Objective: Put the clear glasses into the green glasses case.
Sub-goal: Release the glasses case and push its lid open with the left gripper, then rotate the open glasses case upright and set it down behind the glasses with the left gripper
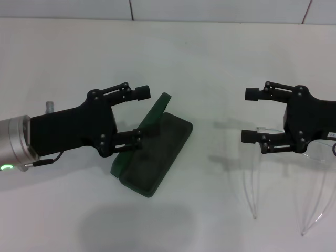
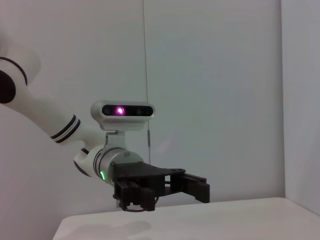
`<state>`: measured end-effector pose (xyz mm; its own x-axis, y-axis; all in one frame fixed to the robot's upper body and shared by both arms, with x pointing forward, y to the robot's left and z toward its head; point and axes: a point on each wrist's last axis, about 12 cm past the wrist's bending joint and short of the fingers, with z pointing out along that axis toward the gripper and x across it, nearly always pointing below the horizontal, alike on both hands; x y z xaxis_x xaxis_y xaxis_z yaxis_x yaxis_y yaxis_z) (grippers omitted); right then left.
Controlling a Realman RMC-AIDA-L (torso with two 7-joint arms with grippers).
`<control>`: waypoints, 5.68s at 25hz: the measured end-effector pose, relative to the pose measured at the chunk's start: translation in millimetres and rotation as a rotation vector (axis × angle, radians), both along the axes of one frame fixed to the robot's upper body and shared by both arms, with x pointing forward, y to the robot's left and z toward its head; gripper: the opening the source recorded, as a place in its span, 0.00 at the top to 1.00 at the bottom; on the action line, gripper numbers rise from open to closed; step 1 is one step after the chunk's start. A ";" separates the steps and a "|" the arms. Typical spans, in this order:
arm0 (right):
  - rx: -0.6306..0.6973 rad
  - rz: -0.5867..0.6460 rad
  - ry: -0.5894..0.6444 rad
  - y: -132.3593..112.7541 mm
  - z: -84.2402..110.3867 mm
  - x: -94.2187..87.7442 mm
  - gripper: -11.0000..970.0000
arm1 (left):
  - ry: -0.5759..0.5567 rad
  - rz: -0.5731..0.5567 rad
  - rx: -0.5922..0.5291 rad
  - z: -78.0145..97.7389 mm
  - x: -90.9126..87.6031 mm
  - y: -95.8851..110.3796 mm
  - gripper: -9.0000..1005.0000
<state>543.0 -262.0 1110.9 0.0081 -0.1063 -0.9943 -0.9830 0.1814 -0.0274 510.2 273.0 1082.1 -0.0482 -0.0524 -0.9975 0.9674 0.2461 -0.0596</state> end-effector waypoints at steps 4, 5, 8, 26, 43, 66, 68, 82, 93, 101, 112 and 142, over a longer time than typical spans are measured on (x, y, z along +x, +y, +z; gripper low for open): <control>-0.001 0.002 -0.006 0.5 1.1 0.6 0.09 | 0.001 -0.001 -0.001 0.0 -0.1 -0.1 0.23; -0.001 0.002 -0.008 0.8 1.3 0.7 0.09 | 0.002 -0.001 -0.001 -0.1 -0.2 -0.3 0.23; -0.002 0.004 -0.010 1.1 1.3 0.7 0.09 | 0.003 -0.001 -0.003 -0.4 -0.7 -0.3 0.24; -0.010 0.006 -0.002 -3.9 0.1 -2.3 0.09 | 0.169 0.125 0.067 -32.0 -18.9 10.5 0.24; -0.029 0.030 -0.014 1.6 4.2 3.3 0.09 | 0.153 0.308 0.039 -64.9 -76.1 21.6 0.27; -0.035 0.047 -0.006 4.1 2.8 1.4 0.09 | 0.115 0.472 0.128 -92.4 -93.1 6.9 0.31; -0.035 0.046 -0.006 3.7 2.8 1.3 0.09 | 0.114 0.474 0.129 -92.6 -93.7 7.4 0.32; -0.041 0.045 -0.009 1.5 3.8 2.1 0.09 | 0.102 0.471 0.128 -90.4 -93.8 11.8 0.63; -0.042 0.032 -0.014 -2.6 3.1 1.1 0.09 | 0.068 0.448 0.111 -83.4 -86.9 12.5 0.68; -0.024 -0.012 -0.025 -8.8 4.9 2.8 0.09 | 0.026 0.409 0.096 -74.7 -68.4 3.3 0.74; 0.285 -0.482 -0.137 -65.4 11.2 -12.9 0.09 | -0.067 0.308 0.111 -53.6 -19.9 -21.9 0.74; 0.359 -0.519 -0.187 -73.8 9.6 -26.9 0.10 | -0.049 0.186 0.063 -15.9 23.2 -37.3 0.72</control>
